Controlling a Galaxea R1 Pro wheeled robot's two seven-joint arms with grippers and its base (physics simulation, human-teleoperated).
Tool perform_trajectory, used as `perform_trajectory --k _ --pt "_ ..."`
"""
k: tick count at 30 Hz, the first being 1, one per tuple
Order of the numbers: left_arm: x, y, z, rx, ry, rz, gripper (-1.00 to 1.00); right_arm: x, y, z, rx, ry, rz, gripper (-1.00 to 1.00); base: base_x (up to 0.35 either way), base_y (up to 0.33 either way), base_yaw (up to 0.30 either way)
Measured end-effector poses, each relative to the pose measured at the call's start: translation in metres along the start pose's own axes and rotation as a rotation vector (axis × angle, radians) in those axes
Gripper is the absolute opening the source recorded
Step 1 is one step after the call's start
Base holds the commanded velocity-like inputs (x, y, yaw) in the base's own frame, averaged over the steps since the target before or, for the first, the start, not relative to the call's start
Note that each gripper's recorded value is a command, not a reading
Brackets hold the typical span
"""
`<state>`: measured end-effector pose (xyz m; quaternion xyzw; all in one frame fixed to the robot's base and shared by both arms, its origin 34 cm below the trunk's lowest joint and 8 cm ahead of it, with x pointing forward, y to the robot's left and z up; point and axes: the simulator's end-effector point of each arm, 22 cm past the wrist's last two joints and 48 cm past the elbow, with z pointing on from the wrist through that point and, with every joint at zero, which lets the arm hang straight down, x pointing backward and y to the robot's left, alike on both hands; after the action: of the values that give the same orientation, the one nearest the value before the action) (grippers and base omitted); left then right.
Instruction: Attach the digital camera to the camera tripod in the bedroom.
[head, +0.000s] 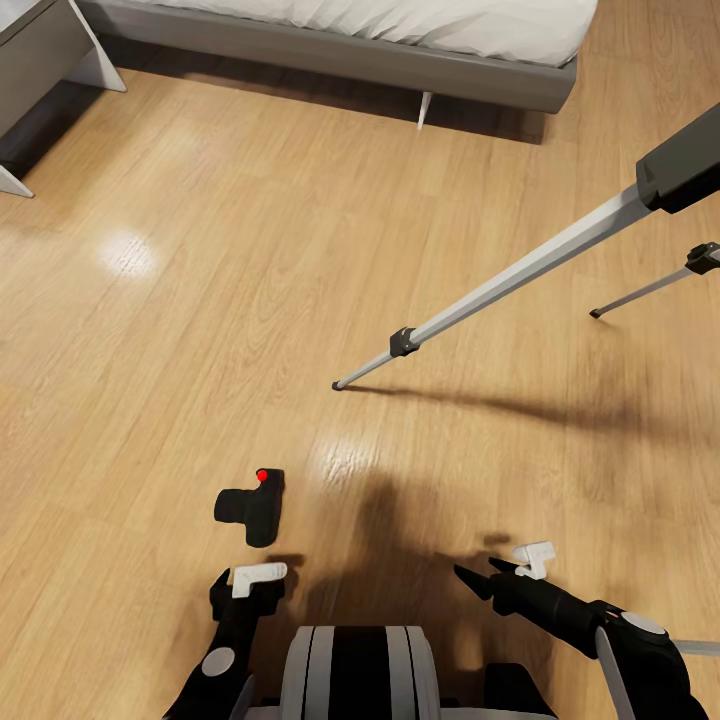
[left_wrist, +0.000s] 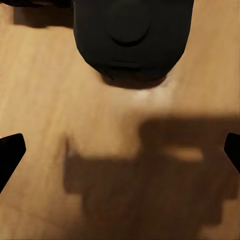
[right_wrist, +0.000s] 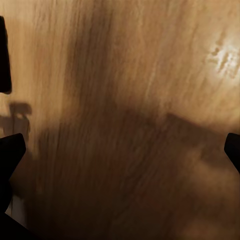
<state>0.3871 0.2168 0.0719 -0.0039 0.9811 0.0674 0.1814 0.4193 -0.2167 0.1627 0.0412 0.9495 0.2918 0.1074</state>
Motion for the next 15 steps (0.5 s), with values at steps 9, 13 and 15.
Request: perform_trajectory --k 9,13,15 --pt "-0.009 -0.002 -0.001 0.003 -0.071 0.038 1.0 0.0 0.0 0.0 0.001 -0.001 0.0 1.0 0.0 0.0 0.0" --pt "-0.008 -0.004 -0.001 0.008 -0.103 0.069 1.0 0.0 0.0 0.0 0.001 -0.001 0.001 1.0 0.0 0.0 0.0" --pt "-0.005 -0.004 -0.001 0.01 -0.102 0.075 1.0 0.0 -0.001 0.0 0.002 0.0 0.0 1.0 0.0 0.0 0.0"
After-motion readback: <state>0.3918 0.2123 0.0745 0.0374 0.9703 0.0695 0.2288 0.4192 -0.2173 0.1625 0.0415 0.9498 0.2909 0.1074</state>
